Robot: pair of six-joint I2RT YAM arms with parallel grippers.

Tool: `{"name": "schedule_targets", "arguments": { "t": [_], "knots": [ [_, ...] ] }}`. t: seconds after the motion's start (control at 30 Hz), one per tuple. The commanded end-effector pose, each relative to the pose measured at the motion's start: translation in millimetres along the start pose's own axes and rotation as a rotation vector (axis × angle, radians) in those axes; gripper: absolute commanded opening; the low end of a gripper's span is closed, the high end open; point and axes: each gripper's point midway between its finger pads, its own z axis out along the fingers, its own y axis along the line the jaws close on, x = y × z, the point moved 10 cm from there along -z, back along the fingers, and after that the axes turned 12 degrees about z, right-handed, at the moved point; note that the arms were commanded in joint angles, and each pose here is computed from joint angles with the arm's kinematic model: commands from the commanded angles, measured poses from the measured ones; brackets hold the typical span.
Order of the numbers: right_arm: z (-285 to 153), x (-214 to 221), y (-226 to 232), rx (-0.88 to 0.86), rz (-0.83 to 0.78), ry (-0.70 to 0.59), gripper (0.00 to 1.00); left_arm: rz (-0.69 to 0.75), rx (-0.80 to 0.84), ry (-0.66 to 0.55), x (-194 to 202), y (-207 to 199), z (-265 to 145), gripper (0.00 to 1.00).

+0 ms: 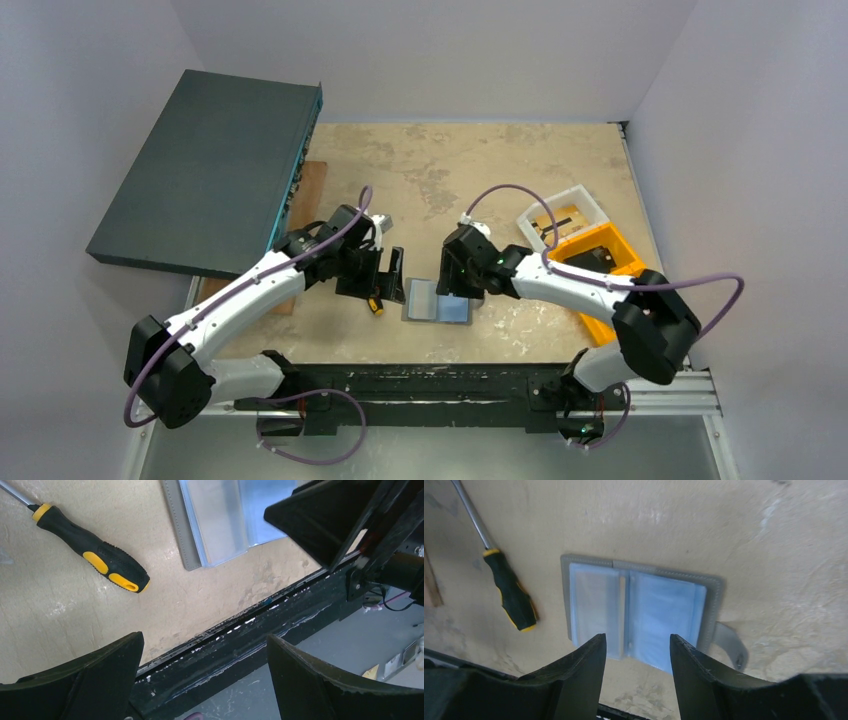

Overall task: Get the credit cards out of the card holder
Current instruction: Remove the credit card from the card holder.

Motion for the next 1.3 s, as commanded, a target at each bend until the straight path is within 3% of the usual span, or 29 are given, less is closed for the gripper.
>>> {"name": "schedule_targets", "arguments": {
  "t": [0.0, 0.33, 0.8, 0.93, 1.27],
  "knots": [
    [5, 4, 29, -0.063, -0.020, -0.033, 0.49, -0.074, -0.026, -0.048, -5, 1, 5, 0.93],
    [30, 23, 44, -0.016, -0.090, -0.021, 0.48, -0.099, -0.055, -0.049, -2, 4, 4, 0.93],
    [57, 39, 28, 0.078, -0.100, 0.024, 0.48, -0.112, -0.057, -0.040, 3, 6, 11, 0.93],
    [59, 48, 16, 0.078, -0.079, 0.070, 0.41, -0.117, -0.054, -0.032, 4, 7, 14, 0.93],
    [66, 56, -3, 0.018, -0.015, 0.139, 0.12, -0.137, -0.011, -0.014, 1, 6, 30, 0.87]
  ]
}}
